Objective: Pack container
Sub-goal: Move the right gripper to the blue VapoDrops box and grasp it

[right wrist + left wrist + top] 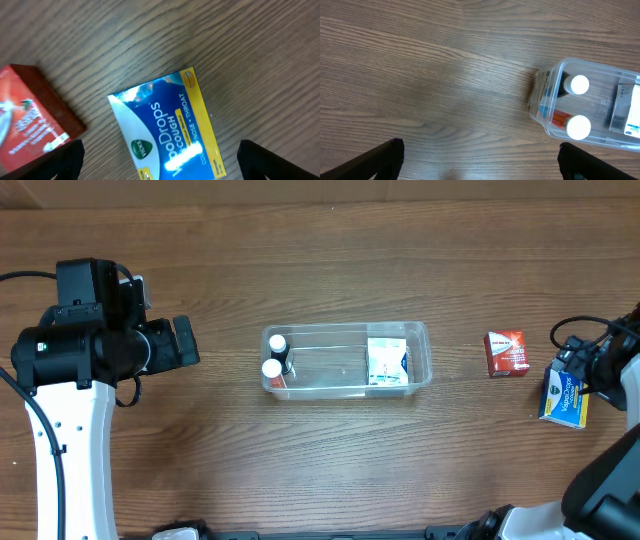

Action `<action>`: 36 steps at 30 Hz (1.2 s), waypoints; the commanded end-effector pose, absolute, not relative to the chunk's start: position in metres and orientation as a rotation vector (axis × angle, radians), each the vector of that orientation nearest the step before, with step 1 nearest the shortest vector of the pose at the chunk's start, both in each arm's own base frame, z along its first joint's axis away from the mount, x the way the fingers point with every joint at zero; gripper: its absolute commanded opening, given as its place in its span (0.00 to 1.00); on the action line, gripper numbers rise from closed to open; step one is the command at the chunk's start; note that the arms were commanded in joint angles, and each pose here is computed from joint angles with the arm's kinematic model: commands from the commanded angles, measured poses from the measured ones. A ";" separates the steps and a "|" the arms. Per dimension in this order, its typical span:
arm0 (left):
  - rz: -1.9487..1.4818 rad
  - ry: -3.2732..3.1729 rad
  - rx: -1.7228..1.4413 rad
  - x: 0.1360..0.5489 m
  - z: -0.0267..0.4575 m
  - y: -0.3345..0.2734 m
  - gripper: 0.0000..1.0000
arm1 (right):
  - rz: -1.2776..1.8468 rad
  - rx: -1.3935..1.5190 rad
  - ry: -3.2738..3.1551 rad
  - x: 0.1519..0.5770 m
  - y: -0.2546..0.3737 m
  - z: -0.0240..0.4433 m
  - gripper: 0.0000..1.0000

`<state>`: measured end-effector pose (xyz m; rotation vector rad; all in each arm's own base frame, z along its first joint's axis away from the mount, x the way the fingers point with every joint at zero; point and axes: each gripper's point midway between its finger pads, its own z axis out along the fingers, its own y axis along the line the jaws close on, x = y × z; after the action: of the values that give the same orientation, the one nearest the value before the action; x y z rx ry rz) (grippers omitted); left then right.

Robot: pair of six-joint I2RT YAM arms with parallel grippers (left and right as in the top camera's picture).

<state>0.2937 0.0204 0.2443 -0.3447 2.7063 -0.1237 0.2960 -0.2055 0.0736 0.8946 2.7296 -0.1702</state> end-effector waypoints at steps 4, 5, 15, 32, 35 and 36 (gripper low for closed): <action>-0.132 2.714 -0.313 0.293 0.243 0.019 1.00 | -0.180 0.836 2.814 0.299 -0.210 0.044 1.00; -0.132 2.714 -0.313 0.293 0.243 0.019 1.00 | -0.174 0.839 2.827 0.298 -0.210 0.038 1.00; -0.132 2.714 -0.313 0.293 0.243 0.019 1.00 | -0.147 0.857 2.889 0.295 -0.207 0.009 1.00; -0.133 2.725 -0.316 0.291 0.242 0.019 1.00 | -0.019 0.871 2.921 0.287 -0.187 -0.004 0.71; -0.133 2.725 -0.316 0.291 0.242 0.019 1.00 | -0.018 0.871 2.921 0.287 -0.187 -0.004 0.72; -0.132 2.725 -0.316 0.291 0.242 0.019 1.00 | -0.018 0.871 2.921 0.287 -0.187 -0.004 0.72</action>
<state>0.2919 0.0202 0.2435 -0.3462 2.7142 -0.1238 0.2897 -0.1903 0.0012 0.8708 2.9039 -0.0280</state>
